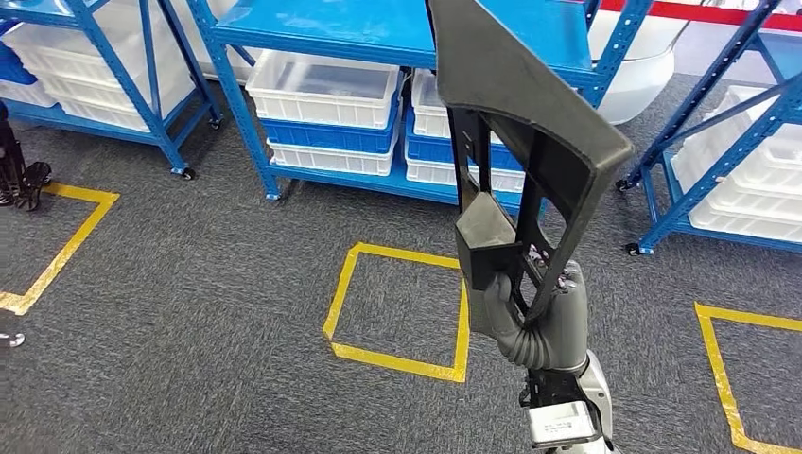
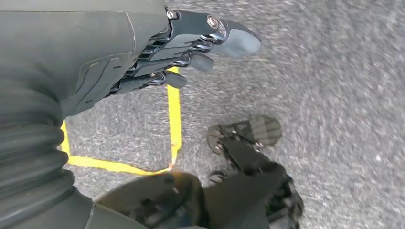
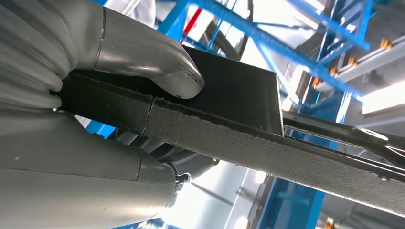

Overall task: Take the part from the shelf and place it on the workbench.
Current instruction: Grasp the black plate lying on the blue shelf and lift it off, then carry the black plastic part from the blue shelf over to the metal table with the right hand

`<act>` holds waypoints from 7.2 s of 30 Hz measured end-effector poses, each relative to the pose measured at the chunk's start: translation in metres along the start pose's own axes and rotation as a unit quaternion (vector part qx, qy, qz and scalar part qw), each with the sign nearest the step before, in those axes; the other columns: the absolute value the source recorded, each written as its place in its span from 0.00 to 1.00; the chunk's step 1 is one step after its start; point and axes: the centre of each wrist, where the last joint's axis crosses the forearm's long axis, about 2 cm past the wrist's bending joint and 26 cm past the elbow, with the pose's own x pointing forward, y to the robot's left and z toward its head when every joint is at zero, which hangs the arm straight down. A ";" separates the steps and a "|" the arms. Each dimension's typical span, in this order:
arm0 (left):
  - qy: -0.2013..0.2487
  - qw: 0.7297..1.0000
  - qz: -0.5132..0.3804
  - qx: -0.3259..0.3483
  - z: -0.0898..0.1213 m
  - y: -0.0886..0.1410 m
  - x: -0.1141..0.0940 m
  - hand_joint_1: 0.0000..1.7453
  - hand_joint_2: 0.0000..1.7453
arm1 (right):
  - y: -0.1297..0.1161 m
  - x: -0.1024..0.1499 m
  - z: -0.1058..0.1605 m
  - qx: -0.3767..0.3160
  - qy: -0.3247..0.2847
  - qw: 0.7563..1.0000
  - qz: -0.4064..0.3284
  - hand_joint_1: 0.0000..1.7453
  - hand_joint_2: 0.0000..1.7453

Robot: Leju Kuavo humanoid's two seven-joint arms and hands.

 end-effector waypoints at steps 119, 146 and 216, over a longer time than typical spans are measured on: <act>-0.010 0.999 -0.034 0.010 0.002 0.003 -0.005 0.00 1.00 | -0.014 0.012 0.019 0.023 -0.027 0.999 0.027 1.00 1.00; -0.013 0.999 -0.036 0.003 0.001 0.002 -0.002 0.00 1.00 | -0.050 0.007 -0.015 0.026 -0.069 0.995 0.062 1.00 1.00; -0.019 0.999 -0.027 0.009 0.001 -0.005 -0.002 0.00 1.00 | -0.046 0.010 -0.010 0.030 -0.036 0.999 -0.022 1.00 1.00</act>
